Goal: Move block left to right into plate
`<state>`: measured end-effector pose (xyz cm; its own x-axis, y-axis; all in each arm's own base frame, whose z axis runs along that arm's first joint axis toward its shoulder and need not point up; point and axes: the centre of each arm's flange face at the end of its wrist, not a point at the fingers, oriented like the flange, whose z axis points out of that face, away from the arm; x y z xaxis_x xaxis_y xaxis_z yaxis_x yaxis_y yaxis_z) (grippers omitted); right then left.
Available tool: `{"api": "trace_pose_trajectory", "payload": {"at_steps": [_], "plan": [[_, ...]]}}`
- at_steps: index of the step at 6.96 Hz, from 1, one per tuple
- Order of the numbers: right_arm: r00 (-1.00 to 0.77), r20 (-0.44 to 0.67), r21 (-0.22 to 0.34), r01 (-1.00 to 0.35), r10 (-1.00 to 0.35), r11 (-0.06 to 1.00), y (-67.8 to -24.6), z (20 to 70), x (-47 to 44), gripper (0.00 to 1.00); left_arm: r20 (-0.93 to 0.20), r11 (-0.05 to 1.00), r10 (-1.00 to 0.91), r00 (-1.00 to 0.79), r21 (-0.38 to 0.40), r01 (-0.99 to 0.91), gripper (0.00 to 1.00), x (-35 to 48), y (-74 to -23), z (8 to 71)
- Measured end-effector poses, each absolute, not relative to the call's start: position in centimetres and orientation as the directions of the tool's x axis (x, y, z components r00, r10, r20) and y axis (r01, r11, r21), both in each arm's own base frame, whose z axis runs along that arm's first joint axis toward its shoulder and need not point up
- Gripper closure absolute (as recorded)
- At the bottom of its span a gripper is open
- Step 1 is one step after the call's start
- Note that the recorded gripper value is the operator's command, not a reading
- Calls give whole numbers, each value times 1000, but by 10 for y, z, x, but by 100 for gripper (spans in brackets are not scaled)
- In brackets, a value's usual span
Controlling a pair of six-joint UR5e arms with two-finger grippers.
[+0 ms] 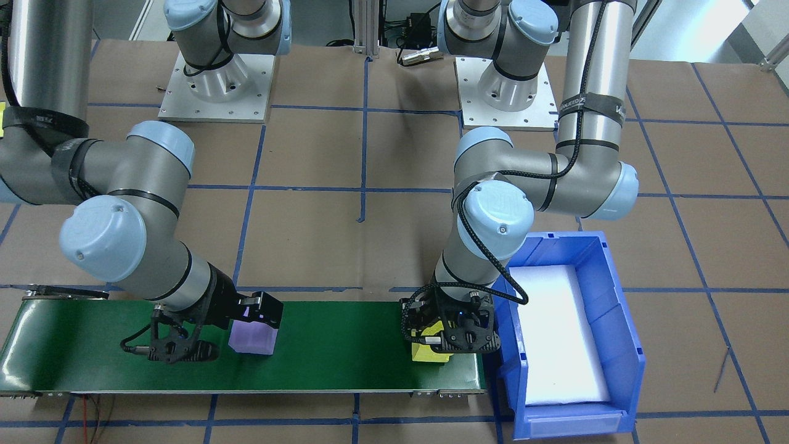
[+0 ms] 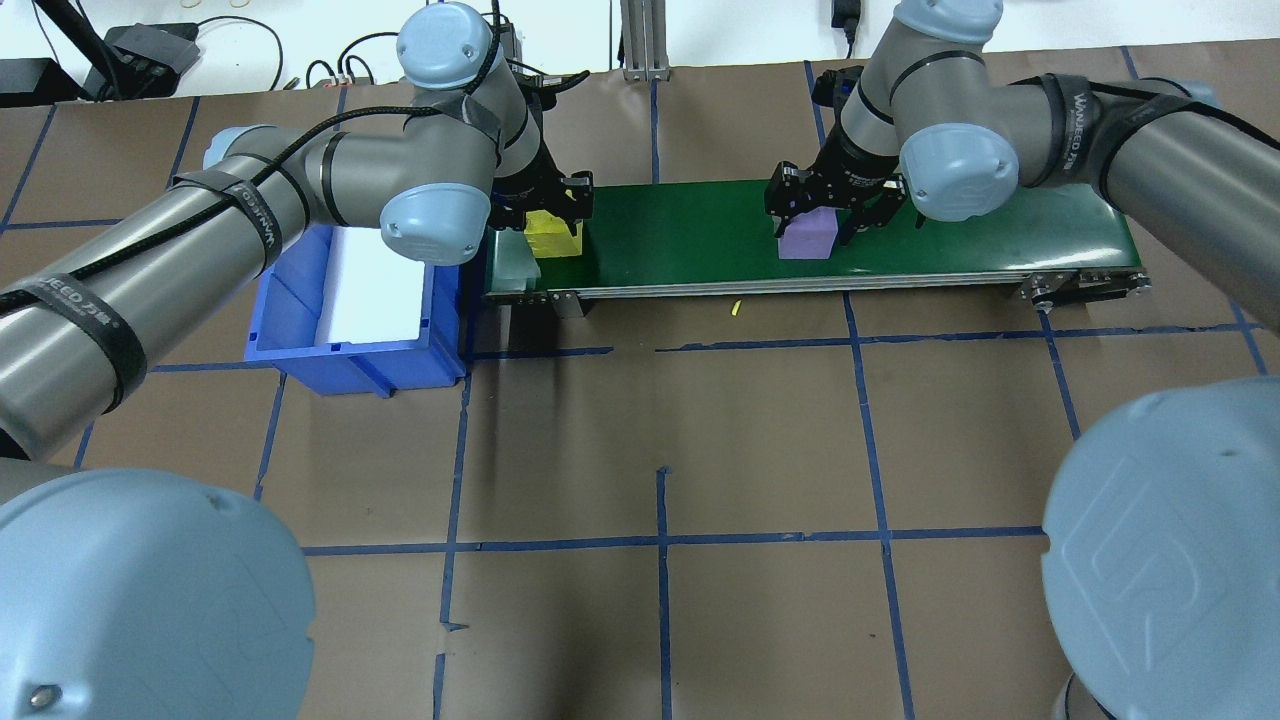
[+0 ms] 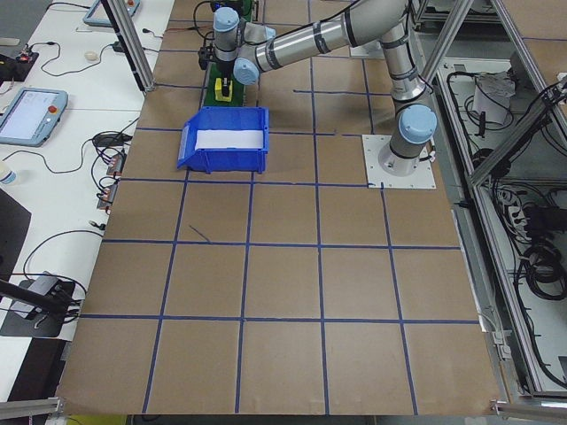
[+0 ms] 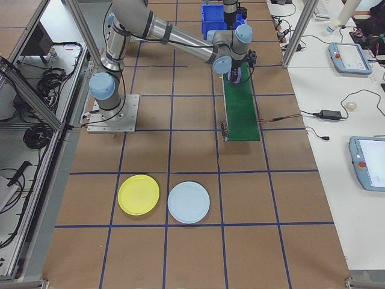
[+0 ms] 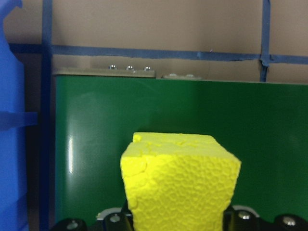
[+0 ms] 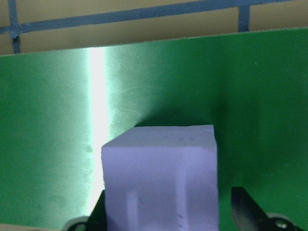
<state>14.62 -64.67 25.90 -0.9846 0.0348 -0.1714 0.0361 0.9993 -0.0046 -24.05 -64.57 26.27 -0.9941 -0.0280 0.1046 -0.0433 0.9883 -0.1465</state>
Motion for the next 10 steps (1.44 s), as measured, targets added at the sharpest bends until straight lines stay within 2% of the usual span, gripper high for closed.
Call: {"api": "trace_pose_trajectory", "payload": {"at_steps": [2,4,6,8,10], "plan": [[-990,-140,-33,20,15,999,-648,282,114,74,114,982,-23,-993,-182,-44,0,-241,-648,278],[-992,-84,-24,-95,-97,995,-629,329,33,74,125,970,-25,-992,-237,-55,0,-237,-642,331],[-981,-77,40,-179,-175,983,-576,357,-99,73,116,971,-53,-992,-224,-78,0,-218,-627,372],[-966,-96,89,-248,-239,965,-506,336,-237,73,99,978,-100,-990,-175,-117,0,-186,-609,400],[-955,-65,82,-293,-288,953,-443,305,-340,72,75,981,-151,-986,-111,-159,0,-153,-586,424]]}}
